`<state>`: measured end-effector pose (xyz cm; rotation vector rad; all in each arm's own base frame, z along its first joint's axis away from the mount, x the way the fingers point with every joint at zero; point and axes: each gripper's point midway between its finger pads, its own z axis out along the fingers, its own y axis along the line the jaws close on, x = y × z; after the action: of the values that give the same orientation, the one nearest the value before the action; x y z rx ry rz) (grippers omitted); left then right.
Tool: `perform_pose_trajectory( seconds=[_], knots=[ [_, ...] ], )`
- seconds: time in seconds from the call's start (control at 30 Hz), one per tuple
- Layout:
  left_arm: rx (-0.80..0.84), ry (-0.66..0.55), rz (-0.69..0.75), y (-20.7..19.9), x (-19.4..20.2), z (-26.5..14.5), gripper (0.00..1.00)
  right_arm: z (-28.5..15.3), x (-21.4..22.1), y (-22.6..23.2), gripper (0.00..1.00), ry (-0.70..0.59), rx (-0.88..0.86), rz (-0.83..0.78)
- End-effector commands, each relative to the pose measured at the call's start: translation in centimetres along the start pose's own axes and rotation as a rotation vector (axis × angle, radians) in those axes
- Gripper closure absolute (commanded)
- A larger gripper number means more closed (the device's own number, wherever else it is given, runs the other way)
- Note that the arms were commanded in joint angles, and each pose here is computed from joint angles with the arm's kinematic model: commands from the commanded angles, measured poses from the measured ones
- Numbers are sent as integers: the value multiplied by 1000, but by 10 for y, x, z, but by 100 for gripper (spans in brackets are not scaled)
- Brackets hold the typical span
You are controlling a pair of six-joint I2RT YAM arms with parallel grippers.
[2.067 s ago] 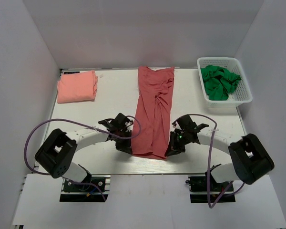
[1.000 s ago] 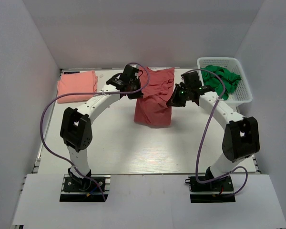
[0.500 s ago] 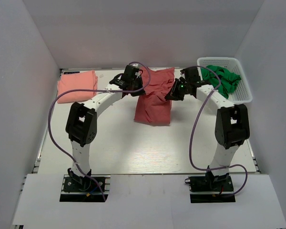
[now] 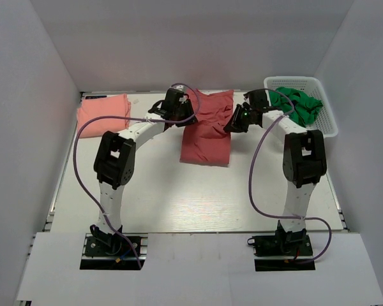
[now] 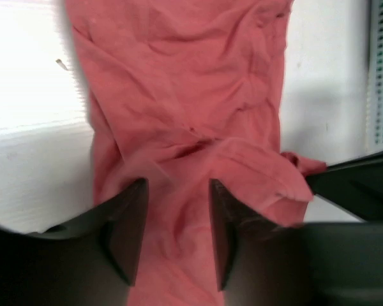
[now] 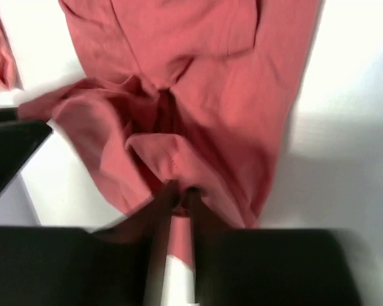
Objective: Fold and stack the t-shirts
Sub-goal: Fold the folded rectangular tshirt in 1/3 of the way, then grab one side of the 2/3 rectangular tshirt with both arms
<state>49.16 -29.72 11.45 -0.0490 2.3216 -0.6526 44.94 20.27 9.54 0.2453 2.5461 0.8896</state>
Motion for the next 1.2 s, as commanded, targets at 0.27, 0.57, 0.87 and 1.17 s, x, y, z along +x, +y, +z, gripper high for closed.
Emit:
perform_pose_trajectory(
  seconds=[0.27,0.57,0.87,1.17],
  knots=[
    [40,-190,76,-14,-75,-26,0,-33,-69,46,10,-149,-106,-263],
    [-1,91,96,16,36,-79,0,-61,43,11,10,-62,-120,-224],
    [97,262,92,38,123,-83,3,-42,112,-26,10,62,-148,-113],
    [144,339,90,43,149,-62,36,-12,125,-49,10,115,-131,-48]
  ],
)
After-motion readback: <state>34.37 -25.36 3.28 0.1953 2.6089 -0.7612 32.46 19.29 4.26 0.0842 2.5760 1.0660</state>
